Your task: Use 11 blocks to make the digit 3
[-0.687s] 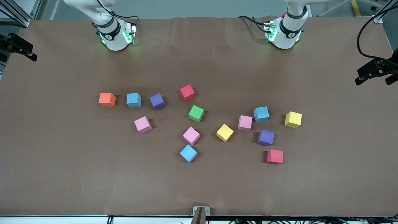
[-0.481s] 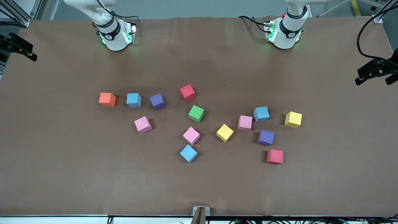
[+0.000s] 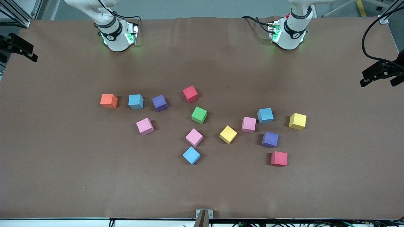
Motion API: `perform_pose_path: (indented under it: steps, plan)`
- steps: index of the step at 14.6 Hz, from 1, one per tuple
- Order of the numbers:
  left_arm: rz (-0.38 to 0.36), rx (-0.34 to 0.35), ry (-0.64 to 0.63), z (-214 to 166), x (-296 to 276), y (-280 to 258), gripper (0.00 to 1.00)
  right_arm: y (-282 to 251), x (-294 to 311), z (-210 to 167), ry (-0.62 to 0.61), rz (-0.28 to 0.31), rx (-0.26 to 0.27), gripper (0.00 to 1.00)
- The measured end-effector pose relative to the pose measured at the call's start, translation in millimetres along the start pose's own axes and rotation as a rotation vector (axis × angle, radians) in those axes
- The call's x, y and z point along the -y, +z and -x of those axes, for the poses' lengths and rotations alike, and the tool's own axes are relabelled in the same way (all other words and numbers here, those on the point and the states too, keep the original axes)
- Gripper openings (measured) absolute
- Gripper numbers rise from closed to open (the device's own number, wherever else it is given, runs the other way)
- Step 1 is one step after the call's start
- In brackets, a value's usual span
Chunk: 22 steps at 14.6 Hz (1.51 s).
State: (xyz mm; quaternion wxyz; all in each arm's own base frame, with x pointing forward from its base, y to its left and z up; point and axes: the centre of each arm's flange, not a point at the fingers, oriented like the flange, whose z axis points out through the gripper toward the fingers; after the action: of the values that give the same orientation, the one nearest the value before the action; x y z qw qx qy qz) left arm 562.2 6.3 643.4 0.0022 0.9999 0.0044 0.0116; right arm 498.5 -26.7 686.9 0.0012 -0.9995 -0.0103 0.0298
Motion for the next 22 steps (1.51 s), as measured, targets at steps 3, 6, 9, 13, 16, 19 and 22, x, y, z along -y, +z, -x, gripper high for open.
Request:
perform_pose_path:
  steps: [3, 6, 9, 13, 16, 19, 22]
  plan:
    - [0.003, 0.092, -0.001, -12, 1, 40, 1.0, 0, 1, 0, -0.003, 0.0, 0.0, 1.0]
    - [0.005, 0.151, 0.003, -27, -1, 87, 1.0, 0, 0, 0, 0.0, 0.0, 0.001, 1.0]
    - [0.008, 0.139, 0.018, -36, -9, 158, 1.0, 1, 0, 0, 0.0, 0.0, 0.003, 1.0]
    - [0.012, 0.09, 0.039, -26, -22, 261, 1.0, 1, 0, 0, 0.0, 0.0, 0.003, 1.0]
    - [0.016, 0.076, 0.067, -18, -40, 321, 1.0, 1, 0, 0, 0.0, 0.0, 0.003, 1.0]
    - [0.018, 0.034, 0.093, -18, -53, 364, 1.0, 1, 0, 0, 0.001, 0.0, 0.003, 1.0]
    - [-0.02, 0.041, 0.145, -17, -55, 393, 1.0, 1, -1, 0, 0.001, -0.001, 0.004, 1.0]
